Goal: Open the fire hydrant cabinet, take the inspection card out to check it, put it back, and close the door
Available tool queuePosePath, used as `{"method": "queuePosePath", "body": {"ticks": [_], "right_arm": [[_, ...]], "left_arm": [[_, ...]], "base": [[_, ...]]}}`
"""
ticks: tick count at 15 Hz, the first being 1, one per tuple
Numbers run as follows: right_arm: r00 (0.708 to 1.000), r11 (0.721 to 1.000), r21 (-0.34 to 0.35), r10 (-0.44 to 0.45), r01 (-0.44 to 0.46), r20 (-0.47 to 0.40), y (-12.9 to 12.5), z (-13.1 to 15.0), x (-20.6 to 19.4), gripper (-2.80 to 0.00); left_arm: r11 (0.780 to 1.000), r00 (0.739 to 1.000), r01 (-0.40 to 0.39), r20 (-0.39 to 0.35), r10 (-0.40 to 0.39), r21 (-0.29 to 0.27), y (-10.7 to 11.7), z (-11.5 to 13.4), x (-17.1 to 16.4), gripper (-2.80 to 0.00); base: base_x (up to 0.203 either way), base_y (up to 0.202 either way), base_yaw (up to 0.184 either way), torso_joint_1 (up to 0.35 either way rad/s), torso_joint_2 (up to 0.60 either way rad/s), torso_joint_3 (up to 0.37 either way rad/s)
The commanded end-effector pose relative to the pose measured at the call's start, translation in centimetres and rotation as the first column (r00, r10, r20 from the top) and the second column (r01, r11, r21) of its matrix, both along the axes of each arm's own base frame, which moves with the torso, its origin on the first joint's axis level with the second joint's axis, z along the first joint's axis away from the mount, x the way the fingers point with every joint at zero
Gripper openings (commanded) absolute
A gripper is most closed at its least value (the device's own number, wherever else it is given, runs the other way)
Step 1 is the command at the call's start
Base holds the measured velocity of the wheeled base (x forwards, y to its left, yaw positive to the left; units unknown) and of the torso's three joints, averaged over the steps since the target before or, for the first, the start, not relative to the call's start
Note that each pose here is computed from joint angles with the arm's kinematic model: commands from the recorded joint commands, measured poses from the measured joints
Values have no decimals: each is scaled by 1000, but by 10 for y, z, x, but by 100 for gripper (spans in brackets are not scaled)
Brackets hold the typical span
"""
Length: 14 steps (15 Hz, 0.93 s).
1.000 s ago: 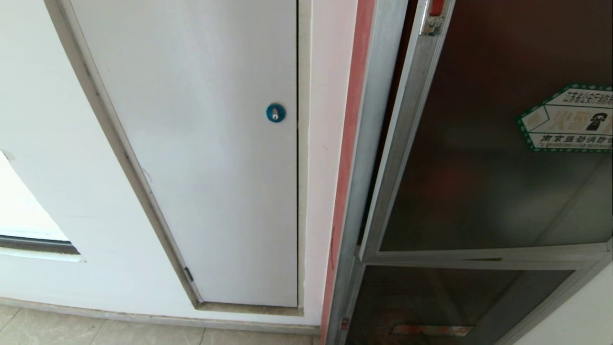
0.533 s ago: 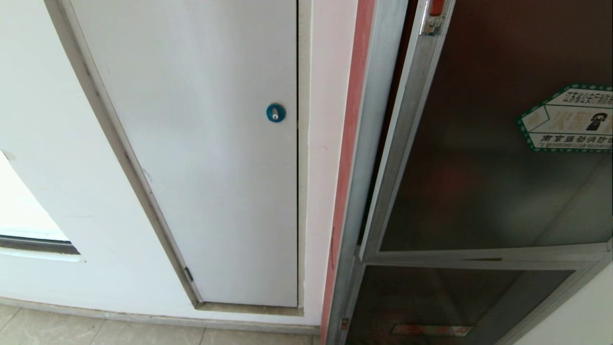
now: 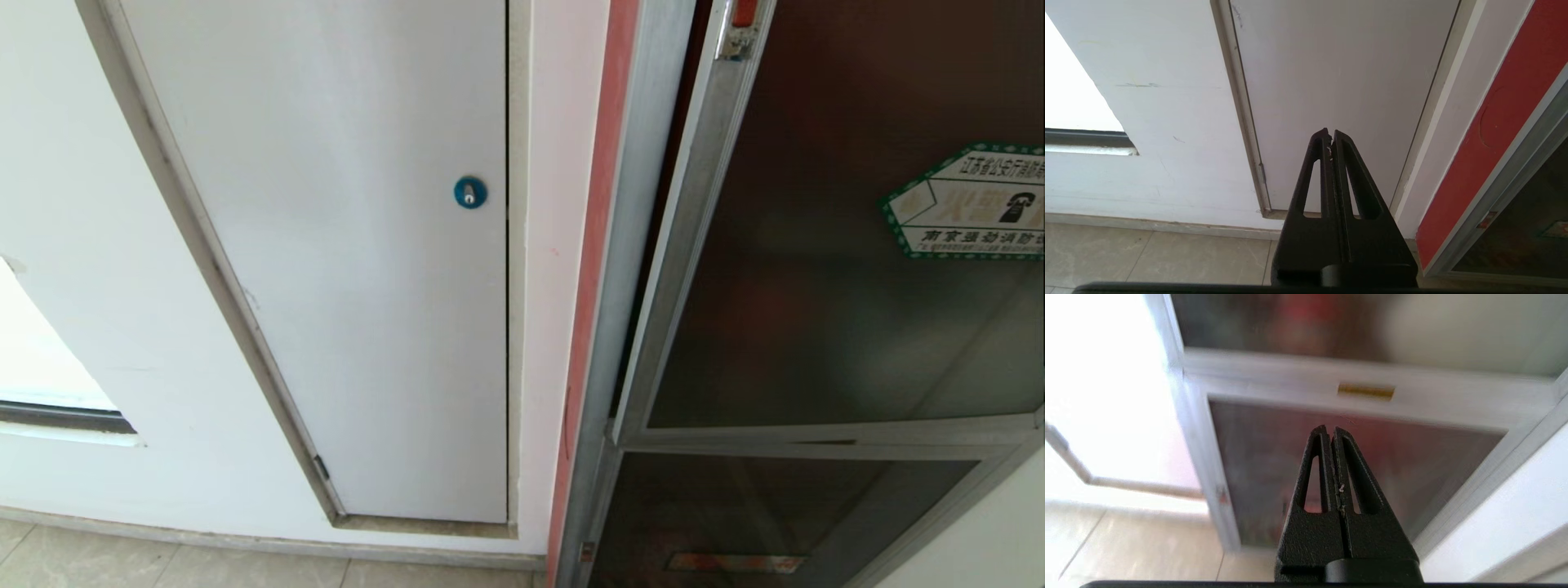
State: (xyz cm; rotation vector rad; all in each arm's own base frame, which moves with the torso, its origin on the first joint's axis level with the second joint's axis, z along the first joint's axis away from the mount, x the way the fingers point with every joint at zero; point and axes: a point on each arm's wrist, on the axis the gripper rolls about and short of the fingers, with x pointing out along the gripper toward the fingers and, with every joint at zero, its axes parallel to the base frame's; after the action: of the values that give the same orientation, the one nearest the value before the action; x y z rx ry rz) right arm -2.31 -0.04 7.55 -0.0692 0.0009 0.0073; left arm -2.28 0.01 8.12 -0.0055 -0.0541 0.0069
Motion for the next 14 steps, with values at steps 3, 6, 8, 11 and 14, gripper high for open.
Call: {"method": "queuePosePath", "body": {"ticks": [3,6,8,11,14], "right_arm": [[999,999,-14,32,-32,-4,1,0,0,-280],[999,999,-14,34,-34,-5,1,0,0,-280],[999,999,-9,36,-36,-6,1,0,0,-280],[999,999,-1,34,-34,-7,1,0,0,-280],[999,999,-1,34,-34,-5,1,0,0,-280]], "left_arm": [[1000,1000,-1,-20,1,-1,0,-5,2,-280],[1000,1000,-1,-20,1,-1,0,-5,2,-280],[1000,1000,-1,-20,1,-1,0,-5,2,-280],[1000,1000,-1,-20,1,-1,0,-5,2,-280],[1000,1000,-1,-20,1,-1,0,-5,2,-280]], "base": [[0,0,0,0,0,0],[0,0,0,0,0,0],[0,0,0,0,0,0],[0,0,0,0,0,0],[0,0,0,0,0,0]]}}
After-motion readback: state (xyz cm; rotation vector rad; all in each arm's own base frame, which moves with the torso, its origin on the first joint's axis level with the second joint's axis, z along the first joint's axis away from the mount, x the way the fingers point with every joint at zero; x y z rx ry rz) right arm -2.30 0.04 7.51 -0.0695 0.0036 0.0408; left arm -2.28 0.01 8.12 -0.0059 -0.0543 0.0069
